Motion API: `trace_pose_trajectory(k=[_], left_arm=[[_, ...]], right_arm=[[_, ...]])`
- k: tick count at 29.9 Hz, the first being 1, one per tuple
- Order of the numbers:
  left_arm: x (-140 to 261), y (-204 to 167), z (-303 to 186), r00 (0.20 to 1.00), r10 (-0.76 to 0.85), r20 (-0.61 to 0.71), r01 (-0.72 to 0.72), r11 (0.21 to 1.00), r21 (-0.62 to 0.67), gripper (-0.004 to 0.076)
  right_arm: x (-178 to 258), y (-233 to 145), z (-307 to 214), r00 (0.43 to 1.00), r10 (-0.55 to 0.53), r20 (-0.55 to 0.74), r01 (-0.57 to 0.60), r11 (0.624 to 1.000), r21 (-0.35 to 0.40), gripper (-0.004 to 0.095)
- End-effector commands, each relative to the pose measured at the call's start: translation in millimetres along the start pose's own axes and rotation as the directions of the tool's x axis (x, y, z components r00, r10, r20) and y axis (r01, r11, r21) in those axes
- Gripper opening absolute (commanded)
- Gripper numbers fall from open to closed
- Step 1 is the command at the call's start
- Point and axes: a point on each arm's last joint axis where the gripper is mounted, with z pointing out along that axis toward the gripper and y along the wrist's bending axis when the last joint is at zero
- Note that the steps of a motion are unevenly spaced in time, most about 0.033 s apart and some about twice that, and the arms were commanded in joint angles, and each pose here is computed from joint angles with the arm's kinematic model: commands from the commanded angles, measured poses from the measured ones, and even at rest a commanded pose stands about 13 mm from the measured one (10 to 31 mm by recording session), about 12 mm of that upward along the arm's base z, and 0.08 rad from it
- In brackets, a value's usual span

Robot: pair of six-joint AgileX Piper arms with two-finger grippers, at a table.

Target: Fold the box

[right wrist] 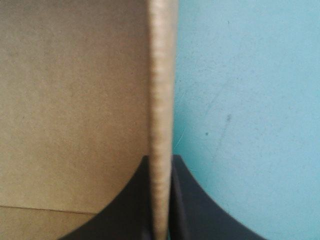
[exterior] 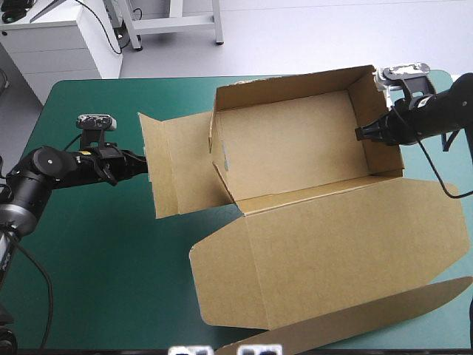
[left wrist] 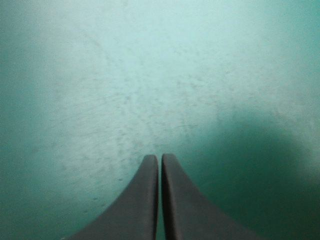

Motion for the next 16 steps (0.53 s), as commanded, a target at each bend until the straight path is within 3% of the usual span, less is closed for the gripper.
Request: trace_pose_trajectory(k=[1,9,16], left_arm=[[-14.0,-19.5,-13.0,0.992,-0.031,0.120,0.013,0.989,0.148,0.0006],[-17.1,-47.1,-22.3,0.985,-0.007,0.172,-0.071,0.893,0.443,0.0006],[-13.1,-67.6,-20.9,0.988,0.028,0.151,-0.105,0.840,0.532,0.0006]], right_arm=[[-3.0,6.2,-25.5,0.996,-0.001,0.086,0.002,1.000,-0.008,-0.0020],[-5.0,5.3,-24.3,0.995,0.000,0.101,0.000,1.000,-0.003,-0.0020],[-5.9,5.0,-24.4,0.994,0.000,0.111,0.000,1.000,0.000,-0.0020]])
